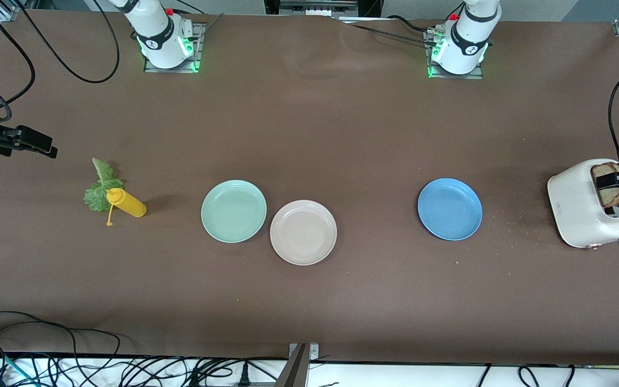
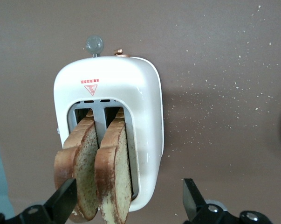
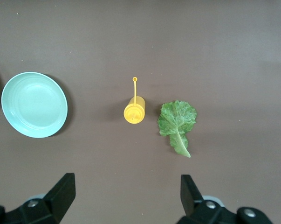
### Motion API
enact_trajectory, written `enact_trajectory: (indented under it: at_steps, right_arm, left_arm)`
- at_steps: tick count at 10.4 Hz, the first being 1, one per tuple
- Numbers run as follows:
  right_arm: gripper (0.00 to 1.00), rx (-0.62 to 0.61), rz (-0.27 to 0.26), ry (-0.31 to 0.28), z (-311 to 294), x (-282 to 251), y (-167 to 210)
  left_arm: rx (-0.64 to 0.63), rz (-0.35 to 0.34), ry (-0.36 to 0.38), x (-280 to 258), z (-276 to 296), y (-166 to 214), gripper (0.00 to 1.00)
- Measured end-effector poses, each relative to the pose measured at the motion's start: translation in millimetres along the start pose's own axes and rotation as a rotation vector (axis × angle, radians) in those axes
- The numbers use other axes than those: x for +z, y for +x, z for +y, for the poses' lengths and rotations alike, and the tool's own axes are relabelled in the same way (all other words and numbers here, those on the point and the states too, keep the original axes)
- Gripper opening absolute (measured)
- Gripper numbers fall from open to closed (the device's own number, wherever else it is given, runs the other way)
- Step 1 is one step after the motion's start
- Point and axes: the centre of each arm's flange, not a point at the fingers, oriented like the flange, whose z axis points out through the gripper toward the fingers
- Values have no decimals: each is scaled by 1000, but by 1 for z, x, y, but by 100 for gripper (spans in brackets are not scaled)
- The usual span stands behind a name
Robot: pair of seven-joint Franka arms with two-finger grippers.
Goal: Make sandwich on beige plate with both arms
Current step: 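Reach the left gripper to the toaster and grasp a bread slice, then lift the bread slice out of the toaster with the left gripper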
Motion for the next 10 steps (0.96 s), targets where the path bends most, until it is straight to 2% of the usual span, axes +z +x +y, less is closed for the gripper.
enact_trajectory:
  at_steps: [3, 6, 7, 8, 10]
  right_arm:
    - [100, -1, -1, 1, 0, 0, 0]
    - [100, -1, -1, 1, -1, 1, 0]
    - [100, -1, -1, 1, -1, 1, 0]
    - [100, -2, -1, 1, -1, 1, 0]
    - [100, -2, -2, 1, -2, 1, 0]
  left_arm:
    - [0, 2, -8, 22, 0, -4, 99]
    - [-16, -4, -8, 29, -8, -13, 93]
    - [-21, 2, -4, 30, -10, -18, 81]
    - [-26, 7, -1, 29, -11, -24, 77]
    - [-35, 12, 5, 25, -15, -31, 47]
